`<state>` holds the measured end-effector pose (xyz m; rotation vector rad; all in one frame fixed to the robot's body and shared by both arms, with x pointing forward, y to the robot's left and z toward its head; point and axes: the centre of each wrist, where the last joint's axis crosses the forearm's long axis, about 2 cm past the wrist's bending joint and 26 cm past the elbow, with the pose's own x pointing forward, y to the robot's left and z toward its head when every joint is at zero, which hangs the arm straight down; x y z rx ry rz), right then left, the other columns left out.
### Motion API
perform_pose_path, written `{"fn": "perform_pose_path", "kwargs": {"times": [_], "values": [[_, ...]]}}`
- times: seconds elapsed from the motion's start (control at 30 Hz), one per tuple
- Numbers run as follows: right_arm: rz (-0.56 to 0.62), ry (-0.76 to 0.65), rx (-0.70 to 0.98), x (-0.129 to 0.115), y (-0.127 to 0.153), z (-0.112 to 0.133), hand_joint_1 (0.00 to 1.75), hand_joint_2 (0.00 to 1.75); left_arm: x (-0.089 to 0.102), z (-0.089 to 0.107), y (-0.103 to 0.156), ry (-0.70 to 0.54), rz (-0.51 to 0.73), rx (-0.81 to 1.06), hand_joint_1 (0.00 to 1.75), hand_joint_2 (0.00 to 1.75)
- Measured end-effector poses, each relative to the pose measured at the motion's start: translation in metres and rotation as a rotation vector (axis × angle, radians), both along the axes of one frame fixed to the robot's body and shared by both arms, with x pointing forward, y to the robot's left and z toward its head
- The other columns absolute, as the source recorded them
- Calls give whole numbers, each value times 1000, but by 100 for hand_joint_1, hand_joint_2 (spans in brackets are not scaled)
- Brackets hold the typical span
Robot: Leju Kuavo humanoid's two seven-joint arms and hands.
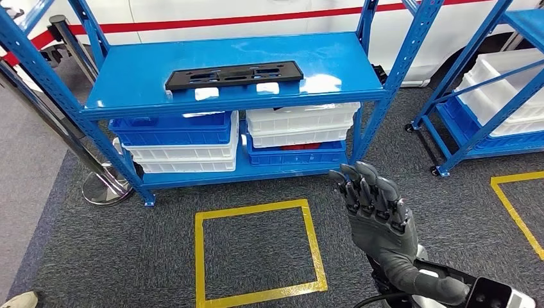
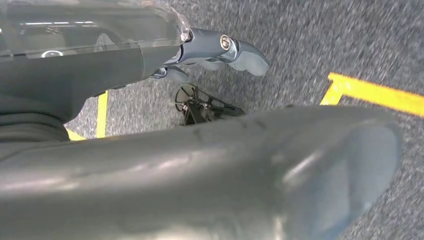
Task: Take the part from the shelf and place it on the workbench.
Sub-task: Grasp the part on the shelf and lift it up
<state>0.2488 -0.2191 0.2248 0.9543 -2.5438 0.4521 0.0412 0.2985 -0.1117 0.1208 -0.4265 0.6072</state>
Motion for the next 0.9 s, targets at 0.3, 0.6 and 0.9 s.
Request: {"fn": "perform_pose_path", "kwargs": {"times": [0.3,0.6,0.9], "values": [[-19,29,-31,-1,-3,-9,0,0,0,0,-1,4,-16,9,0,0],[-32,57,-47,-4,-7,-17,0,0,1,0,-2,6,-38,12,0,0],[-59,66,-54,-6,-7,-19,0,0,3,0,-2,-1,-49,9,0,0]]}}
